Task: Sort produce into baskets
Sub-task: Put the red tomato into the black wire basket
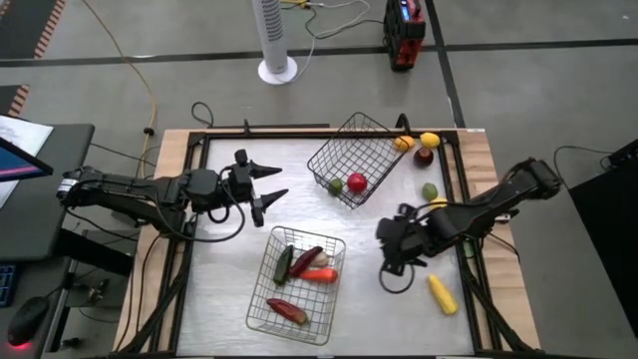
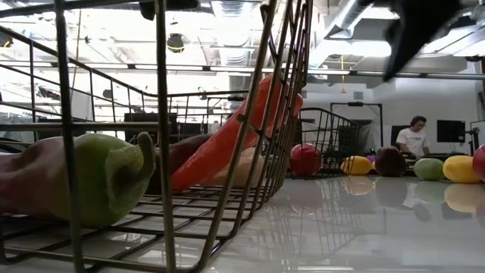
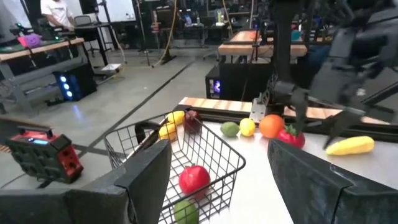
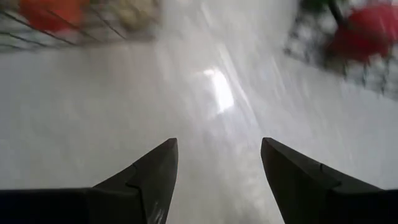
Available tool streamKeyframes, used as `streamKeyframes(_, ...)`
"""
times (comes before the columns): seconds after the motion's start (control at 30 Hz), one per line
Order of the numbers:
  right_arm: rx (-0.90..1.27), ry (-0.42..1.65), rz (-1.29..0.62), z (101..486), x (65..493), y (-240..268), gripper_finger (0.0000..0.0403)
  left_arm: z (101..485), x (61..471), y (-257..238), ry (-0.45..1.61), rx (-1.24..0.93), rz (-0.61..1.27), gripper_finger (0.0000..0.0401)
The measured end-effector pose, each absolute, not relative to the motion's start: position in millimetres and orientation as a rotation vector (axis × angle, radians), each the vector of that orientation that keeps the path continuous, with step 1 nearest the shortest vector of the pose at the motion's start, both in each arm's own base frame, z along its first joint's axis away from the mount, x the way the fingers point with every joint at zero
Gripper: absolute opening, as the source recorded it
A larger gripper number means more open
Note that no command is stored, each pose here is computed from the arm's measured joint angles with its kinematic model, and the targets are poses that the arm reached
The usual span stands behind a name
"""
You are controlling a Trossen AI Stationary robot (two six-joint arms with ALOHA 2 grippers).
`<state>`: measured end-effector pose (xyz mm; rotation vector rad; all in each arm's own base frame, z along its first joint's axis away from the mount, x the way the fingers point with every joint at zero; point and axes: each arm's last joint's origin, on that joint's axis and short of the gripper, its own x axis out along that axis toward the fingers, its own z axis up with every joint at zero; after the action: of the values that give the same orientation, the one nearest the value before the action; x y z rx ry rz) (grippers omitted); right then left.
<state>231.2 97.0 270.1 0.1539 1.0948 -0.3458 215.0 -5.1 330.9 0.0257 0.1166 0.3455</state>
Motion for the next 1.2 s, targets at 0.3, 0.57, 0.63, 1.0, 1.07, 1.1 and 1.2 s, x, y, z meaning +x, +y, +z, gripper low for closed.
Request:
streamKeyframes(0.3, 0.324, 1.239, -0.535, 238, 183, 71, 0.026, 331, 215, -5, 0.116, 0.025, 0.348, 0.0256)
streamKeyframes(0.57, 0.378, 1.421, -0.715, 237, 171, 44, 0.026, 331, 215, -5, 0.117, 0.026, 0.349, 0.0256)
streamKeyframes(0.63, 0.367, 1.45, -0.732, 237, 170, 36, 0.026, 331, 215, -5, 0.117, 0.024, 0.349, 0.0256)
streamKeyframes(1.0, 0.406, 1.573, -0.568, 230, 182, 14, 0.026, 327, 214, -5, 0.161, 0.039, 0.353, 0.0256)
streamKeyframes(1.07, 0.368, 1.597, -0.485, 226, 187, 20, 0.026, 327, 214, -5, 0.161, 0.045, 0.36, 0.0256)
streamKeyframes(1.1, 0.345, 1.608, -0.446, 224, 189, 24, 0.026, 327, 214, -4, 0.161, 0.046, 0.367, 0.0256)
streamKeyframes(1.2, 0.243, 1.642, -0.34, 216, 196, 34, 0.026, 327, 214, -4, 0.163, 0.048, 0.378, 0.0256)
